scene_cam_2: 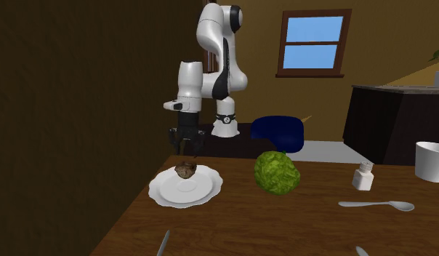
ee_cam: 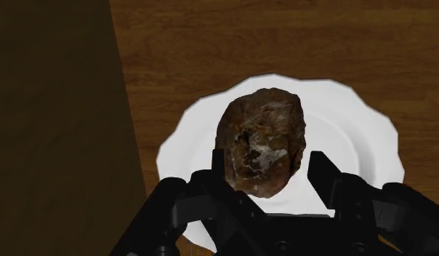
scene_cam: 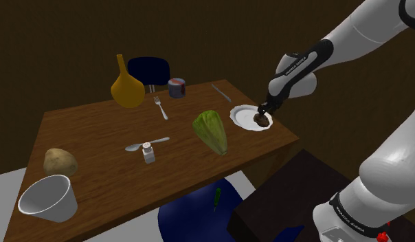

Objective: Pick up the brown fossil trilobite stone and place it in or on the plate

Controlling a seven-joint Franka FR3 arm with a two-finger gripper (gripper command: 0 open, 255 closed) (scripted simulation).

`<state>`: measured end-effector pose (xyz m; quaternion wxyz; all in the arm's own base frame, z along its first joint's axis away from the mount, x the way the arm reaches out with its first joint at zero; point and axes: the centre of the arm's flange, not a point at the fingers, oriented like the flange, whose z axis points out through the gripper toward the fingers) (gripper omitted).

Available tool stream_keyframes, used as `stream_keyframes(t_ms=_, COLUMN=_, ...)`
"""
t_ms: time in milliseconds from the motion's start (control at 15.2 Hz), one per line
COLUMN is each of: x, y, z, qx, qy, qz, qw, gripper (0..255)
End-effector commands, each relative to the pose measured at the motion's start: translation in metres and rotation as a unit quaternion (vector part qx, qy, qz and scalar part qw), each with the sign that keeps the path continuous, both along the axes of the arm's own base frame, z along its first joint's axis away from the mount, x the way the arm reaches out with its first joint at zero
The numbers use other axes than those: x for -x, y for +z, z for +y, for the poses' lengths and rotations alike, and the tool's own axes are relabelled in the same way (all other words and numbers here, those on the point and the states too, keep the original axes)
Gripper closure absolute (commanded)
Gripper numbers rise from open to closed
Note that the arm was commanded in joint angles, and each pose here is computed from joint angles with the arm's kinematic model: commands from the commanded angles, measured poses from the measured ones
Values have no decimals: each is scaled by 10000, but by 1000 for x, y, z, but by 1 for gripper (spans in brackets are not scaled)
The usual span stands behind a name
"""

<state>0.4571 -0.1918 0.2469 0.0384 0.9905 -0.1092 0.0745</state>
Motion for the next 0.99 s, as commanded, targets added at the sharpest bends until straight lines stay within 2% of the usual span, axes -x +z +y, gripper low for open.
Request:
stream_keyframes(t_ms=0, x=16, y=-8, z=3, qx=-170, qy=-457, qz=-25, qw=9988, gripper=0)
stream_keyframes(t_ms=66, x=26, y=-13, z=6, qx=-269, qy=-721, qz=-40, qw=9970, gripper=0)
stream_keyframes(t_ms=528, x=21, y=-49, z=4, qx=-269, qy=-721, qz=-40, qw=9970, gripper=0)
stream_keyframes(t_ms=924, x=20, y=-52, z=4, qx=-269, qy=-721, qz=-40, qw=9970, gripper=0)
